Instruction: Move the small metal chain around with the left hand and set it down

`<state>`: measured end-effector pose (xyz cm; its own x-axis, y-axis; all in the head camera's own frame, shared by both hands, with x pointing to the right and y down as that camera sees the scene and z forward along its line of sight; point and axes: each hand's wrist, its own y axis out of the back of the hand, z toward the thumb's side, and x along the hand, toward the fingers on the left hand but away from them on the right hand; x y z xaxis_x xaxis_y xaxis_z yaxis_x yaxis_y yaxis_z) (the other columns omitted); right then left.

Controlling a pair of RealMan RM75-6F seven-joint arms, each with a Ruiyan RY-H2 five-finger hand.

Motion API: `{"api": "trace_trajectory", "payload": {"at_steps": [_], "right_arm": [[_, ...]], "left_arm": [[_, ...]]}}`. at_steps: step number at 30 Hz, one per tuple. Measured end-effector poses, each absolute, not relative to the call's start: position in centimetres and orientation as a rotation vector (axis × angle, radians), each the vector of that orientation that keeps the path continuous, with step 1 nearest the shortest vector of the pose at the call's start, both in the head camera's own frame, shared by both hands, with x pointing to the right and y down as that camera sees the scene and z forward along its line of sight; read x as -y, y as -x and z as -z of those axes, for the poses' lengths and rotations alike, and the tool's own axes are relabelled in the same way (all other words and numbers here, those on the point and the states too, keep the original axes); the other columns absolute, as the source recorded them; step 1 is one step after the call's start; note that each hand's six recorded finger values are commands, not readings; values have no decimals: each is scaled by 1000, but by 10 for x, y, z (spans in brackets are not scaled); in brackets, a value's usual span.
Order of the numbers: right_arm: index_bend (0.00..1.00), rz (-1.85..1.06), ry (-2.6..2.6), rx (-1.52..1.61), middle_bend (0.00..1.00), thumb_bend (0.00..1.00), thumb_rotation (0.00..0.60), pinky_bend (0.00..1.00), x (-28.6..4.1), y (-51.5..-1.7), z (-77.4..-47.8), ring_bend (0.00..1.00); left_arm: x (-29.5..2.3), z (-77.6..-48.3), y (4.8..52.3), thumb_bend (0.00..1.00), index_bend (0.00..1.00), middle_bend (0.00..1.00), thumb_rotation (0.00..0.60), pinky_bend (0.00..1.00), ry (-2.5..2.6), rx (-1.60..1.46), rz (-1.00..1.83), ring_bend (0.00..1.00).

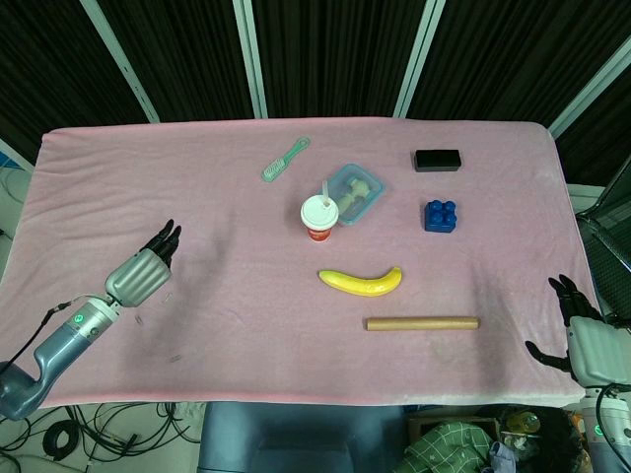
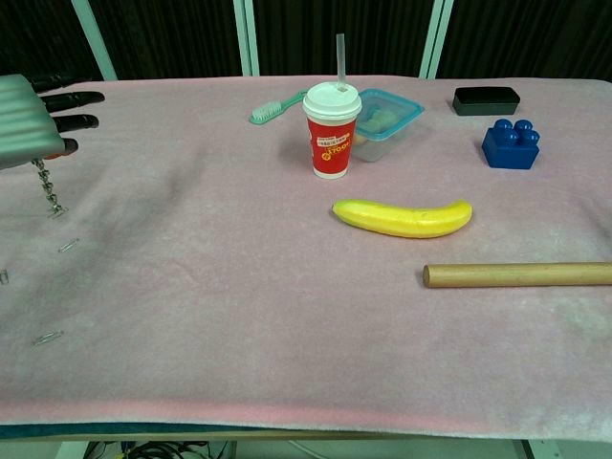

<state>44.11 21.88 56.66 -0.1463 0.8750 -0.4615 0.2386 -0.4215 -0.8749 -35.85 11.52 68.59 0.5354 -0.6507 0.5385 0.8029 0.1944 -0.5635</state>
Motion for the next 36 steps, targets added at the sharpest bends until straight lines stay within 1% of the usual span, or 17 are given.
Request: {"api": "trace_trajectory", "payload": {"at_steps": [5,18,24,30,36], "right_arm": [[0,-1606,1610,1257,0,115,600,212,-219,-441,-566,98],[0,-1607,1609,1261,0,115,600,212,-219,-441,-566,99],[0,-1606,1609,1262,0,116,600,212,-219,-441,-566,99],[0,-1606,1611,1262,0,116,600,212,-219,-441,-566,99],[0,-1604,1611,1260,0,116,600,212,-219,-441,-566,98]], "left_arm": [[-125,-692,356,414,570,196,600,0,931,216,1008,0],[-139,-704,344,414,571,197,600,0,955,234,957,0],[-142,-704,341,416,576,199,600,0,958,237,941,0],[-141,-696,338,418,578,201,600,0,952,218,924,0],[-136,-675,340,418,578,201,600,0,936,170,919,0]]}}
